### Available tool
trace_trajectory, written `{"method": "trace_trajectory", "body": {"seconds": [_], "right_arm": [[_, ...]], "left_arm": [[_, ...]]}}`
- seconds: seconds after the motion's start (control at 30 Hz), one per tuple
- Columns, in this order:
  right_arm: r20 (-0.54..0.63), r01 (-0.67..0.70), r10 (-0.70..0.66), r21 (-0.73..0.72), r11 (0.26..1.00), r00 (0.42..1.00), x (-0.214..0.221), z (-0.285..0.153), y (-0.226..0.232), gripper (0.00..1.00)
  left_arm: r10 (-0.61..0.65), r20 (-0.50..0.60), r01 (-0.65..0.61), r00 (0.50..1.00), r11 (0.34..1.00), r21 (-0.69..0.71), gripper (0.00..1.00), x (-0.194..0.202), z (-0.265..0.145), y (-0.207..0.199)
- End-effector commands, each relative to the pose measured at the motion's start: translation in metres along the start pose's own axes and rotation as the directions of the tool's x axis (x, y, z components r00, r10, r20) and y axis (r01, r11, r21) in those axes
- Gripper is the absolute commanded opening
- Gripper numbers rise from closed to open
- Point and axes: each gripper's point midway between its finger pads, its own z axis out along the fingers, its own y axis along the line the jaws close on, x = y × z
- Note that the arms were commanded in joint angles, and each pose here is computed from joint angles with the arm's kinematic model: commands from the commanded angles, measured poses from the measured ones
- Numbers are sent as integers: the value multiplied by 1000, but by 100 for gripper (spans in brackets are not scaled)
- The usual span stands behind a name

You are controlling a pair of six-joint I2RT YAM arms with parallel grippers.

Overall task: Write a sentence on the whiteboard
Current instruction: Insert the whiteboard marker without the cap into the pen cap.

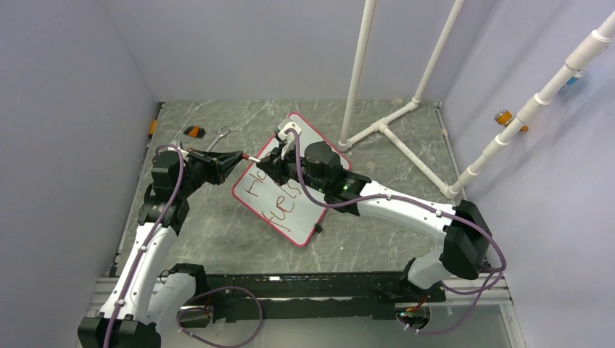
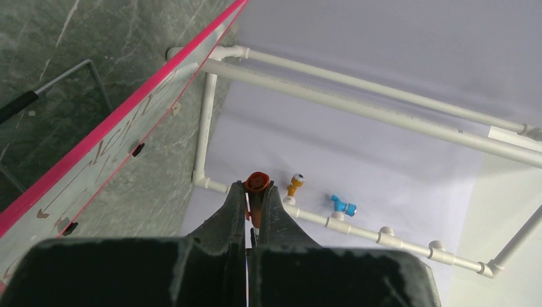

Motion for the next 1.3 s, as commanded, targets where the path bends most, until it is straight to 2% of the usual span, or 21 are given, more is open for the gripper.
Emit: {"method": "trace_trajectory", "body": {"seconds": [0.0, 0.23, 0.4, 0.53, 0.93, 1.27], "right_arm": [[35, -13, 11, 59, 998, 999, -17, 9, -9, 0], [49, -51, 47, 85, 995, 998, -15, 20, -13, 0], [72, -174, 167, 117, 978, 983, -12, 33, -17, 0], [106, -271, 262, 78, 959, 959, -20, 42, -9, 0], [101, -416, 423, -89, 905, 900, -29, 60, -1, 0], [95, -386, 395, -103, 917, 914, -32, 49, -3, 0]], "left_arm": [[17, -78, -13, 997, 999, 50, 0, 19, -10, -22], [63, -70, -57, 996, 994, 91, 0, 20, -13, -30], [89, -81, -77, 993, 987, 142, 0, 23, -15, -32], [120, -76, -107, 990, 981, 163, 0, 26, -18, -36], [175, -69, -156, 982, 962, 222, 0, 33, -30, -46], [243, -46, -232, 969, 957, 174, 0, 32, -32, -38]]}}
